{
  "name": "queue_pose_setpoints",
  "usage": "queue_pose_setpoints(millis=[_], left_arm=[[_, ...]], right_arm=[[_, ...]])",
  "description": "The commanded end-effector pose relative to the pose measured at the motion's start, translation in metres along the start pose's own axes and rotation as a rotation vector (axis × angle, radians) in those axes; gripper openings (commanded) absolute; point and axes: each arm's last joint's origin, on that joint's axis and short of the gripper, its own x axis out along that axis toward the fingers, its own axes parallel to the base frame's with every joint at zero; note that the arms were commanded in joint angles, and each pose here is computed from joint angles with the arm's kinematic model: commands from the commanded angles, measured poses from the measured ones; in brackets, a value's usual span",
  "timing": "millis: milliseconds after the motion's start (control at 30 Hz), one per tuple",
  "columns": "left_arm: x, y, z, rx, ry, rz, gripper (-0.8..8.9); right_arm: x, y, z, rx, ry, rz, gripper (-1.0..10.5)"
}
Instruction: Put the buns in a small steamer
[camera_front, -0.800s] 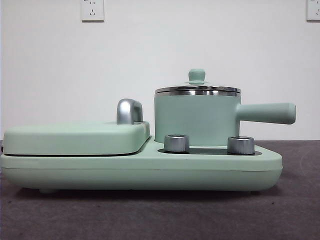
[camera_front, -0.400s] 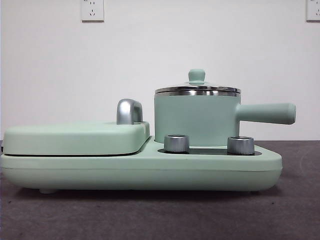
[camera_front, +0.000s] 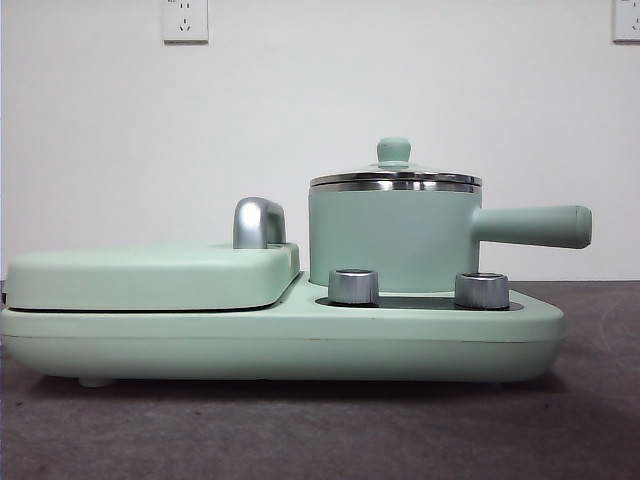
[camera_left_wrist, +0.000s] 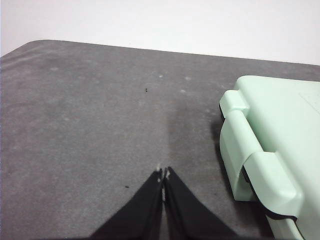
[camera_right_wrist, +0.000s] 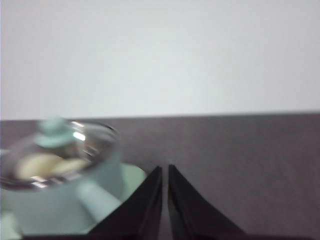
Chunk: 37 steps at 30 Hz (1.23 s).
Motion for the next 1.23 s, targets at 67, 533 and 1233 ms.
queue_pose_setpoints(millis=[67, 533, 1233], left_arm=[[0.002, 0.001, -0.007, 0.014, 0.021, 0.010, 0.07], [0.002, 0.001, -0.007, 0.014, 0.021, 0.010, 0.07], [0.002, 0.001, -0.006, 0.014, 0.021, 0.010, 0.07]], right_arm=[[0.001, -0.007, -0.018, -0.001, 0.025, -0.087, 0.2], [-0.006, -0.016, -0.059, -0.097, 0.177, -0.216, 0.2], [-0.006, -0.016, -0.058, -0.109, 0.166, -0.211, 0.2]])
